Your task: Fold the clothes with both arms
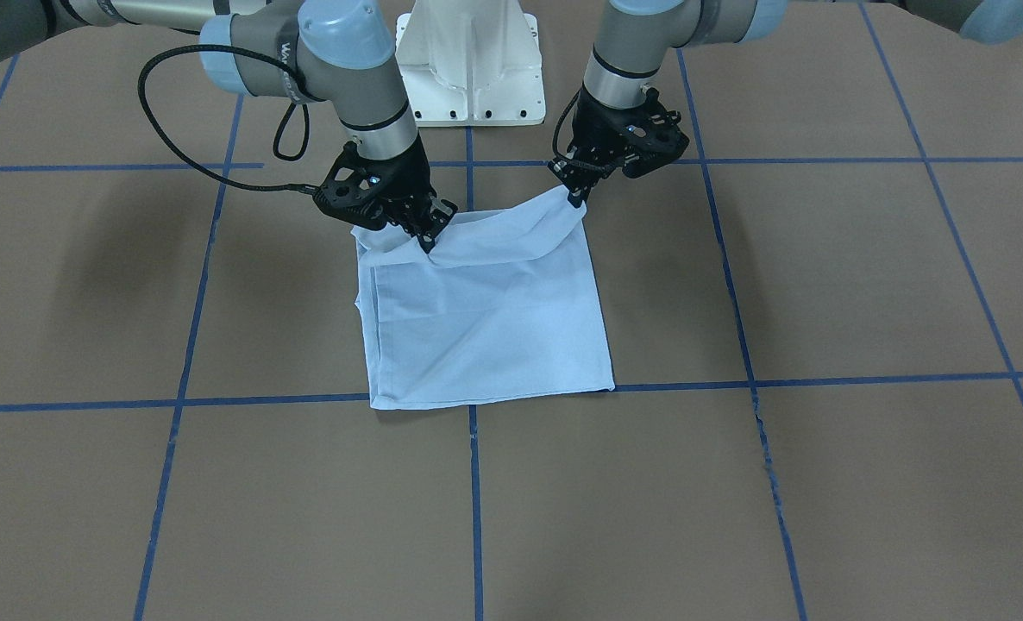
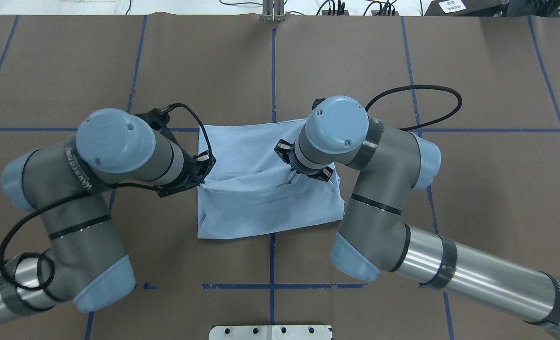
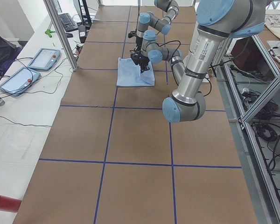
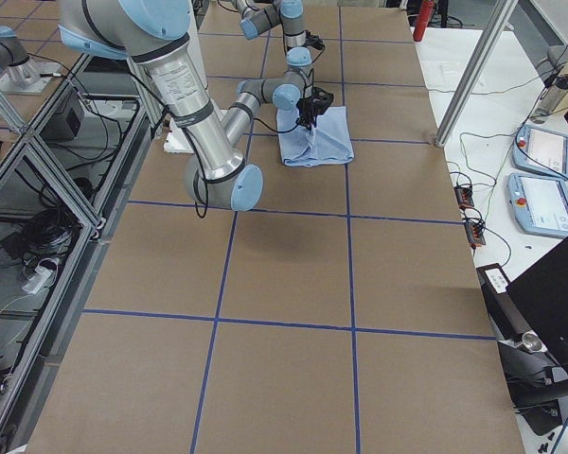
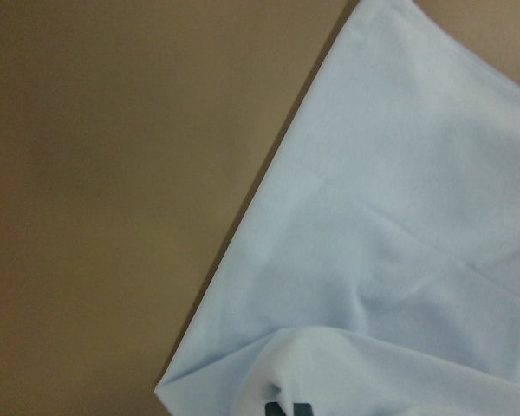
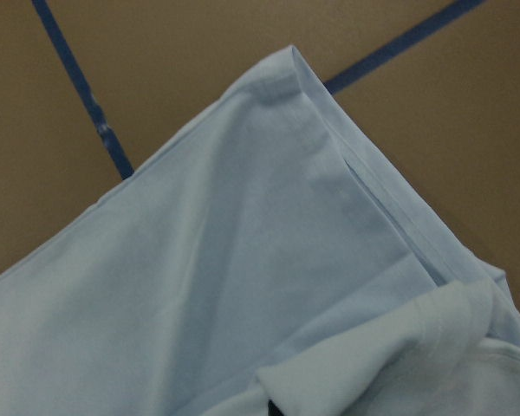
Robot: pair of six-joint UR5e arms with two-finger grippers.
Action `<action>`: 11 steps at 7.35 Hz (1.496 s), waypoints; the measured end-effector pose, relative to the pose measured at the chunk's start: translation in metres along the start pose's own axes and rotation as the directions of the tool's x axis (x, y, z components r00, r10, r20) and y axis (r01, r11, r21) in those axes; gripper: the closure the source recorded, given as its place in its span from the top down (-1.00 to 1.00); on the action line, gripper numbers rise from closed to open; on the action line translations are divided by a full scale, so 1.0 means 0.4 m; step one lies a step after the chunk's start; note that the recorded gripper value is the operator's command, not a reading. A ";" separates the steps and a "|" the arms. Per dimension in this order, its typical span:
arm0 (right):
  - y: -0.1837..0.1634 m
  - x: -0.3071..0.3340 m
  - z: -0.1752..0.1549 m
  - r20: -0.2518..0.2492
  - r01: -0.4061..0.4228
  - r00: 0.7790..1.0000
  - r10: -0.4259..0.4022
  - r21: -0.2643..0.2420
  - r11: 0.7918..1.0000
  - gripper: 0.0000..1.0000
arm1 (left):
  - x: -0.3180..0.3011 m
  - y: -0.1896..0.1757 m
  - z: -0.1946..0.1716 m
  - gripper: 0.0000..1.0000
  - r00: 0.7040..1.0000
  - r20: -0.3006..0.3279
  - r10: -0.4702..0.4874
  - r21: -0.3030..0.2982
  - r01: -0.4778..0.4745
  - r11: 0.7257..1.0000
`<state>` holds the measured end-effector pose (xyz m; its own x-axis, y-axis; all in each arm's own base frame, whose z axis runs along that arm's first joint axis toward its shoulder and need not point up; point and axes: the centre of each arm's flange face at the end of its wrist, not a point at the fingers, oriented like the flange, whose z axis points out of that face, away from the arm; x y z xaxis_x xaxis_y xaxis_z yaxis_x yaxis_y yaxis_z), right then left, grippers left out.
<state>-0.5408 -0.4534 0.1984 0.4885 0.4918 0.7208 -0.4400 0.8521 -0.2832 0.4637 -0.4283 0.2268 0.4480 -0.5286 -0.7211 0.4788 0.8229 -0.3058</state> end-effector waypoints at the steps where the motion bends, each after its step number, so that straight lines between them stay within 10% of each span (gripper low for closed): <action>1: -0.077 -0.049 0.033 -0.033 0.013 0.999 -0.012 0.011 1.000 1.00 | 0.056 -0.103 0.078 1.00 1.000 0.006 -0.004 0.046 0.004 0.999; 5: -0.342 -0.174 0.086 -0.035 0.055 0.998 -0.053 0.043 0.998 1.00 | 0.110 -0.344 0.202 1.00 0.998 -0.021 0.066 0.130 -0.062 0.990; 8: -0.349 -0.172 0.069 -0.071 0.104 0.992 -0.104 0.000 0.995 1.00 | 0.065 -0.417 0.106 1.00 0.988 -0.051 0.146 0.075 -0.142 0.987; 11: -0.385 -0.081 -0.066 -0.200 0.329 0.923 -0.328 -0.030 0.944 1.00 | -0.167 -0.608 -0.048 1.00 0.939 -0.039 0.342 0.093 -0.338 0.937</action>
<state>-0.4689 -0.5960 0.2018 0.7457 0.2103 0.6322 -0.2321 0.9714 -0.0494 0.3026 -0.5891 0.3375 0.5547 -0.2062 -0.8061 0.3672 0.9300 0.0148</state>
